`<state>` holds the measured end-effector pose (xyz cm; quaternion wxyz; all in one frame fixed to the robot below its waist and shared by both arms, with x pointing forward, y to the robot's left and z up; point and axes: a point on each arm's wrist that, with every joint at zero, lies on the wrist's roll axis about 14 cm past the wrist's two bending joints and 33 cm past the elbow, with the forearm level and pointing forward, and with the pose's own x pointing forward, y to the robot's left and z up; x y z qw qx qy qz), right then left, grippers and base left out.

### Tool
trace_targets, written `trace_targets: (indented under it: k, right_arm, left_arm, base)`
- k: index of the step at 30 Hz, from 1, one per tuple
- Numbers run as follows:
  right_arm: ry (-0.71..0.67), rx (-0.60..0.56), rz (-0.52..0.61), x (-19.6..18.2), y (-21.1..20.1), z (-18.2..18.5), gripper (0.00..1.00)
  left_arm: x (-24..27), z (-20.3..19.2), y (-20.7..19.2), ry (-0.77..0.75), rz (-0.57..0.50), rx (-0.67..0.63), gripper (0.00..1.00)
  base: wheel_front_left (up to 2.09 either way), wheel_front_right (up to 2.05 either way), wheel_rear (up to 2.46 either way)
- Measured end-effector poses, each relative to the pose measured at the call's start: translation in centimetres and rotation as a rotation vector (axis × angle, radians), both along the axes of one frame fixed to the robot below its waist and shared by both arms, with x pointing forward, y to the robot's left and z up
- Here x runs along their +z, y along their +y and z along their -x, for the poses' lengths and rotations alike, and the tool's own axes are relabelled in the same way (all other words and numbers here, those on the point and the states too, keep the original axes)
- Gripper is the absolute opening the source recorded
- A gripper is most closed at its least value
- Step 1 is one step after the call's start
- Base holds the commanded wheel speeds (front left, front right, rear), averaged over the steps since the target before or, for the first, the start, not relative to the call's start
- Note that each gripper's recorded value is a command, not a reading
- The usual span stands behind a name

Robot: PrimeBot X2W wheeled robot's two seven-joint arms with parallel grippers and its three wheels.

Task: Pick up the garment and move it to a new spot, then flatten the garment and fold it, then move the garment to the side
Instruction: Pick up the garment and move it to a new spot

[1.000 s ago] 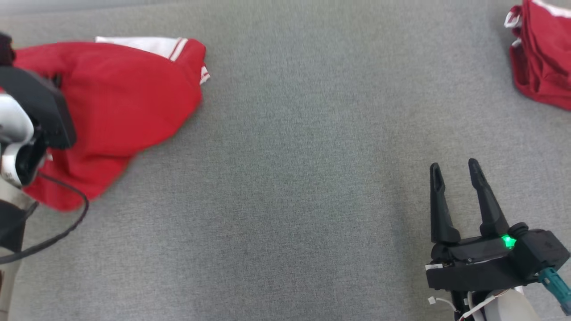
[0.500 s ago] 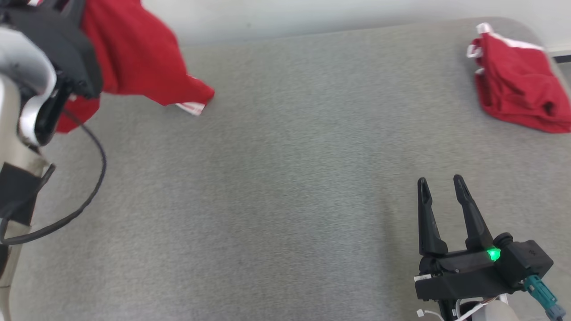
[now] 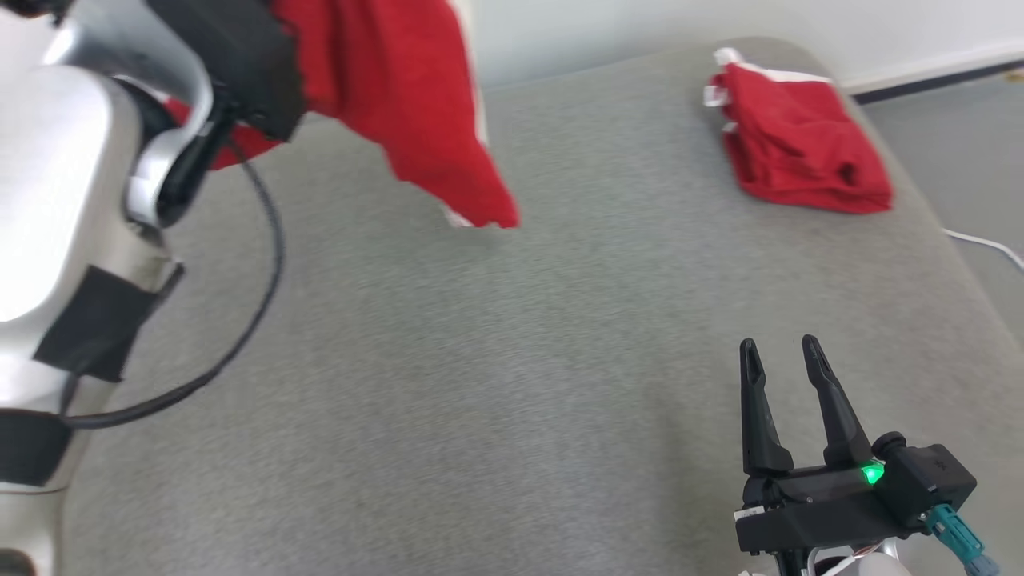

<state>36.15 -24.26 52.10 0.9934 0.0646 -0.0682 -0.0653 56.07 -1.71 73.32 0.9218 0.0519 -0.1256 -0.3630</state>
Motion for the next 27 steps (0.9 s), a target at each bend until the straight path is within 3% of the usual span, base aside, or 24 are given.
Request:
trace_targets:
  k: [5, 12, 18, 27]
  right_arm:
    - [-0.001, -0.068, 0.006, 0.3, -1.9, 2.0, 1.00]
    - [0.001, -0.131, 0.010, 0.5, -3.6, 3.8, 1.00]
    - [0.014, -0.131, 0.004, 0.0, -3.6, 3.5, 1.00]
    - [0.036, -0.080, -0.010, -0.9, -2.1, 2.1, 1.00]
  left_arm:
    - [0.9, 2.7, -5.8, -0.014, 0.025, -0.160, 0.00]
    - [0.1, 5.2, -9.6, -0.004, 0.044, -0.280, 0.00]
    - [-4.3, 4.9, -8.6, 0.089, 0.046, -0.252, 0.00]
    - [-14.6, 4.6, -3.3, 0.305, 0.042, -0.084, 0.00]
  base:
    - [0.00, 0.00, 0.00]
    - [0.00, 0.00, 0.00]
    - [0.00, 0.00, 0.00]
    - [0.00, 0.00, 0.00]
